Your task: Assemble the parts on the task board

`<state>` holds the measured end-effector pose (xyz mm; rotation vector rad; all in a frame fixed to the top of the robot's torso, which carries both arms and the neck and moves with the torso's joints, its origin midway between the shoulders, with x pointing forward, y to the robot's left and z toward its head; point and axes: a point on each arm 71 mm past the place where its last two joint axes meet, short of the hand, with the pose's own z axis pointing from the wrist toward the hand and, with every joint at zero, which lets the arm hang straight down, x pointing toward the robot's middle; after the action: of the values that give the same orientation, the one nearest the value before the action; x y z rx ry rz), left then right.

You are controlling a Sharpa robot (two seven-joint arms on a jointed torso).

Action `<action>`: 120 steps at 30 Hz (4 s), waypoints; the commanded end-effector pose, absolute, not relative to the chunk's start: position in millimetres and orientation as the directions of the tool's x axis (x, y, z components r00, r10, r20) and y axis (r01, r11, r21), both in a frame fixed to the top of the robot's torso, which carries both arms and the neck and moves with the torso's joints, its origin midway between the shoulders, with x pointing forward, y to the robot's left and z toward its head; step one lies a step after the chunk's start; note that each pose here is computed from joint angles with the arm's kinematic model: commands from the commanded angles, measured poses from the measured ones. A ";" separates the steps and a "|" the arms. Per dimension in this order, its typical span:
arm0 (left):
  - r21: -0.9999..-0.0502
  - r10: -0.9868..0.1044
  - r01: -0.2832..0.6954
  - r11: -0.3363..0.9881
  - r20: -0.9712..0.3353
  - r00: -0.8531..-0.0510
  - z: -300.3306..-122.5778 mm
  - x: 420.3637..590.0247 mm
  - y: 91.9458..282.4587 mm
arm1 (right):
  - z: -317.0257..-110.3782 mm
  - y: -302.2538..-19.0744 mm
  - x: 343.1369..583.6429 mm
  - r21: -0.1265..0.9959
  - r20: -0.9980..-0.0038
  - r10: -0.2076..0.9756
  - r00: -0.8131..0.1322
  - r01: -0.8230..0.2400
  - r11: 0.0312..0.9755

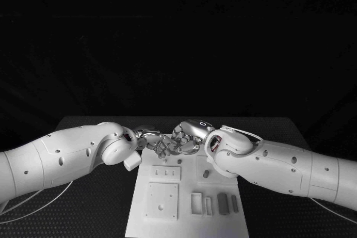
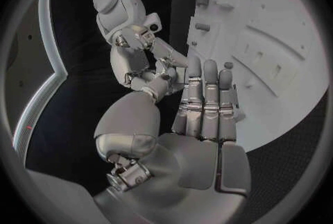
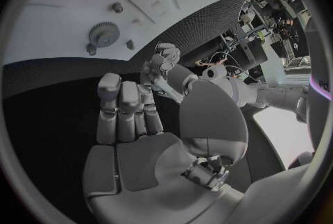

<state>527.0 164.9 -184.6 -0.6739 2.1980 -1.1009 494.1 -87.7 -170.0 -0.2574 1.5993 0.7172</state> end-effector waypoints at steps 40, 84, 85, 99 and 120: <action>-0.692 -0.536 -0.019 0.722 -0.543 -0.647 -185.7 530.5 177.9 | -178.3 -164.1 517.9 0.371 -0.928 0.345 -0.139 -0.409 0.833; -0.419 -0.297 0.058 0.906 -0.727 -0.618 -223.6 513.2 154.8 | -157.3 -235.0 568.4 0.638 -0.766 0.640 -0.065 -0.201 0.743; -0.420 -0.297 0.058 0.905 -0.727 -0.619 -224.4 512.7 154.4 | -157.4 -235.1 568.4 0.642 -0.762 0.644 -0.066 -0.197 0.741; -0.364 -0.218 0.123 0.923 -0.760 -0.612 -226.2 508.5 150.5 | -158.9 -234.1 568.3 0.681 -0.730 0.677 -0.098 -0.187 0.708; -0.297 -0.134 0.193 0.935 -0.800 -0.585 -228.3 501.8 144.2 | -159.0 -233.7 568.0 0.685 -0.726 0.681 -0.099 -0.186 0.704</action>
<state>502.4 145.8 -228.7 0.0048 2.1601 -0.4578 568.5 -235.5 -159.3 0.4357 1.5008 0.7491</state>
